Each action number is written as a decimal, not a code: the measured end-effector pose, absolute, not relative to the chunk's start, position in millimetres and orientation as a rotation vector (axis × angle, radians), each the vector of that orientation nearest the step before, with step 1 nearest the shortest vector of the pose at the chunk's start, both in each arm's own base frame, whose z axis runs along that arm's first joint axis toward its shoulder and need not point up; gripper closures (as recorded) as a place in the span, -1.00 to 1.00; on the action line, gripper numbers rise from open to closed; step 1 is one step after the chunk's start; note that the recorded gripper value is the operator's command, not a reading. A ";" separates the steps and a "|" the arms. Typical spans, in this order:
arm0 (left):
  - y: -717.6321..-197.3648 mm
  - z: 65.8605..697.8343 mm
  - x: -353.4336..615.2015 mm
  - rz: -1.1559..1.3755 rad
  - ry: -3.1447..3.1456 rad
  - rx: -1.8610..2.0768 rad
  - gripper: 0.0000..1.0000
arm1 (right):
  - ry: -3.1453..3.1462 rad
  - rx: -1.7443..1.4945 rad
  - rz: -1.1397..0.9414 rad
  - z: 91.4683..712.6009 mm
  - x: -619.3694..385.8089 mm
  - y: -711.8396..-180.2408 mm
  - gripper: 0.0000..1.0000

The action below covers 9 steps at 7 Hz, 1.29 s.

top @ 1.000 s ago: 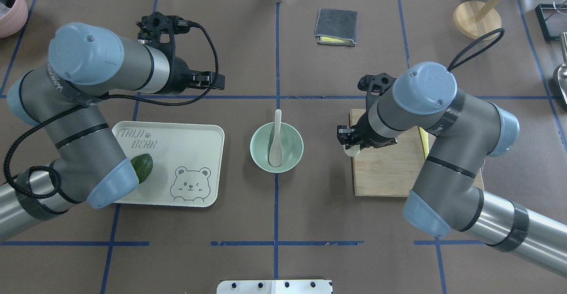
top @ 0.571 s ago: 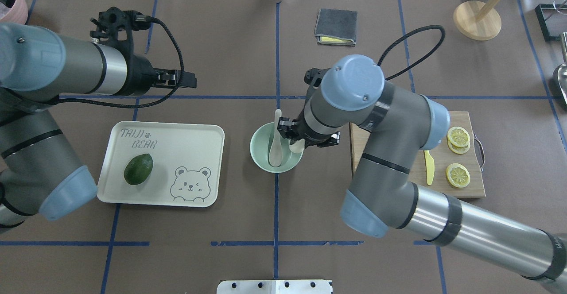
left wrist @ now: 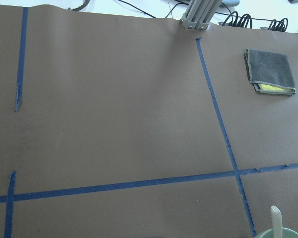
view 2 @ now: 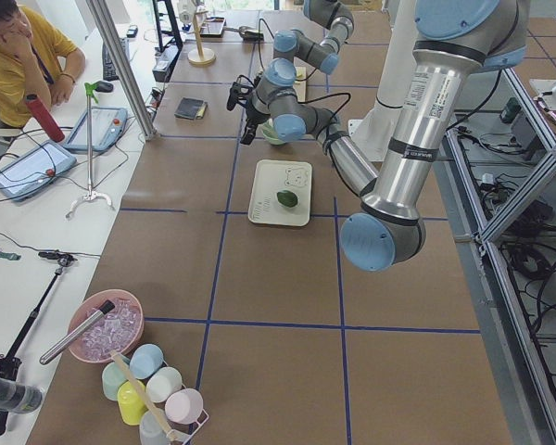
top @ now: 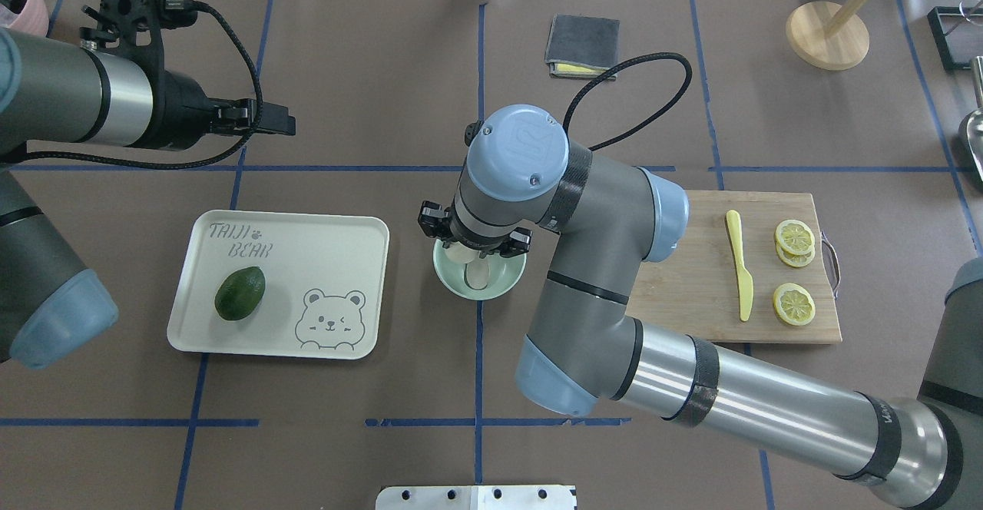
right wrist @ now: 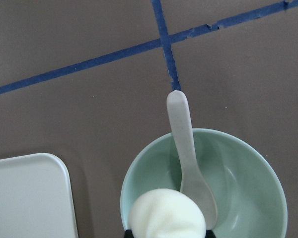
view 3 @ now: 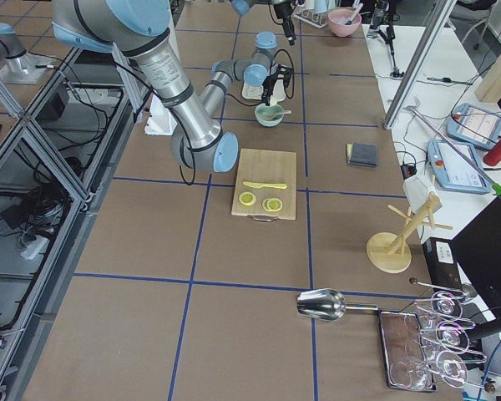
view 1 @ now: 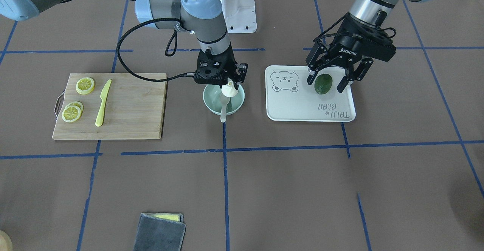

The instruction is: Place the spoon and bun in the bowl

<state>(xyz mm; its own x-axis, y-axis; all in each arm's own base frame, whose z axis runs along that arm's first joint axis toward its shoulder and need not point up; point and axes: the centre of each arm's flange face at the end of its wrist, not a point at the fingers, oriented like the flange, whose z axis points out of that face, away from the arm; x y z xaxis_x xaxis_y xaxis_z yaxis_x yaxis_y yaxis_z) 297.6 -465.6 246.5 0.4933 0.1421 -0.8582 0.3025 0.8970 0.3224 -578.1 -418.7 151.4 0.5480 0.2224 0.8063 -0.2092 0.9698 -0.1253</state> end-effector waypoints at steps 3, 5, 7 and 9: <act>-466.5 258.4 299.0 -0.052 1.038 0.471 -0.84 | -0.936 0.000 0.277 189.6 -539.9 -424.7 -1.00; -481.4 306.2 270.7 0.120 0.950 0.498 -0.89 | -0.904 0.036 0.239 258.5 -439.6 -438.5 -1.00; -508.5 373.5 195.9 0.269 0.858 0.512 -0.99 | -0.854 0.066 0.161 331.1 -319.6 -461.2 -1.00; -520.1 453.6 87.7 0.362 0.738 0.538 -0.99 | -0.795 0.105 0.143 395.2 -200.6 -475.9 -1.00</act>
<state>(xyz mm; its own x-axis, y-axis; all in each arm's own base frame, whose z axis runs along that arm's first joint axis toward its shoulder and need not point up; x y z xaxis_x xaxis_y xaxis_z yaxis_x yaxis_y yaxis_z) 87.7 -520.1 453.6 0.6880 0.4901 -0.5352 -0.1236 0.8058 0.5791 -200.6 -475.9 395.2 0.6914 0.0878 0.7171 -0.1668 0.9852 0.0402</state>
